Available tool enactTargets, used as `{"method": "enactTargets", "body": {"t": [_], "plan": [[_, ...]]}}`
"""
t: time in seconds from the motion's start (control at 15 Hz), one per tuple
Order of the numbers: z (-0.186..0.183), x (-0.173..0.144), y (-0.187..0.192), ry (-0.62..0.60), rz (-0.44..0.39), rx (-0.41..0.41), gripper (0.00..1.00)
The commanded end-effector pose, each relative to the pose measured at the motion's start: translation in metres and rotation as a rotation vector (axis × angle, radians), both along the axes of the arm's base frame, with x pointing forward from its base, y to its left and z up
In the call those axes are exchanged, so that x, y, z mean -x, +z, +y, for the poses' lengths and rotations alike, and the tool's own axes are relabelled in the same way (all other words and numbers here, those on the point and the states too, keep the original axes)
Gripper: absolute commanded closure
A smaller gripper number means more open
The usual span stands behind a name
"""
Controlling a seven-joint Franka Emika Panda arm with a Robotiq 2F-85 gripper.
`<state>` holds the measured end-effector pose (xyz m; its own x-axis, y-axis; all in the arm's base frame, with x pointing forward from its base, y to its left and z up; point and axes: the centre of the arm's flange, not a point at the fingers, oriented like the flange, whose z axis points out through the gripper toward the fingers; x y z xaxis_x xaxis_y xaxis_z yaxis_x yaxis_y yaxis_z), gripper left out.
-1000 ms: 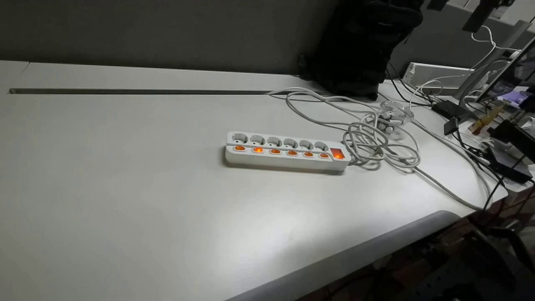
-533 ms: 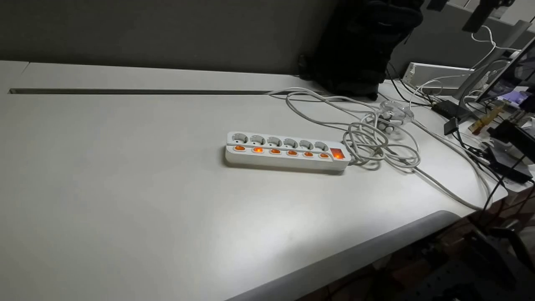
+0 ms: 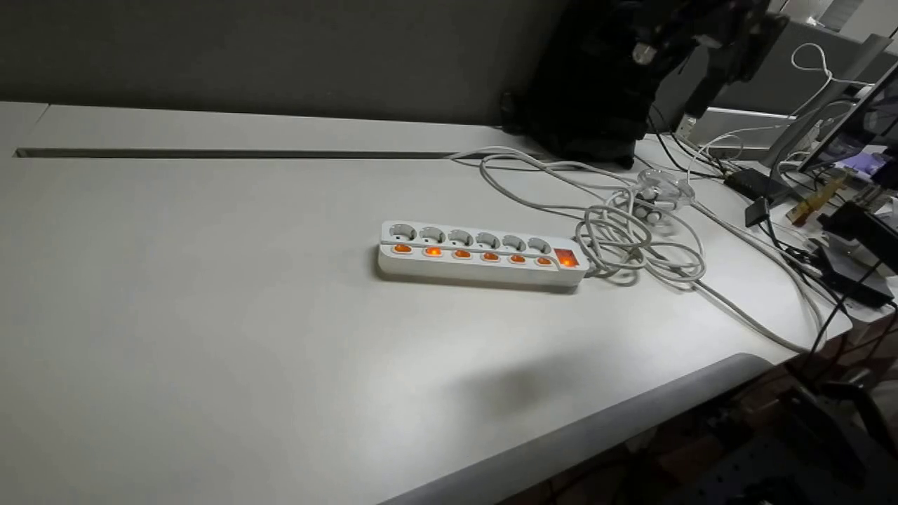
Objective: Turn off the second switch from the left
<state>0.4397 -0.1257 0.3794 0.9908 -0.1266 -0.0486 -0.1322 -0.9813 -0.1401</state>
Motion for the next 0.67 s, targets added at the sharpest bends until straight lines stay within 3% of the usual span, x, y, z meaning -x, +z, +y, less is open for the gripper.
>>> {"method": "enactTargets", "body": {"t": [0.0,0.2,0.27,0.33,0.6], "plan": [[0.039,0.007,-0.05,0.032,-0.036,0.01,0.0],[0.078,0.015,-0.09,0.094,-0.074,0.052,0.0],[0.091,0.017,-0.101,0.11,-0.086,0.061,0.25],[0.103,0.019,-0.111,0.128,-0.097,0.076,0.27],[0.139,0.013,-0.144,0.165,-0.139,0.127,0.55]]}}
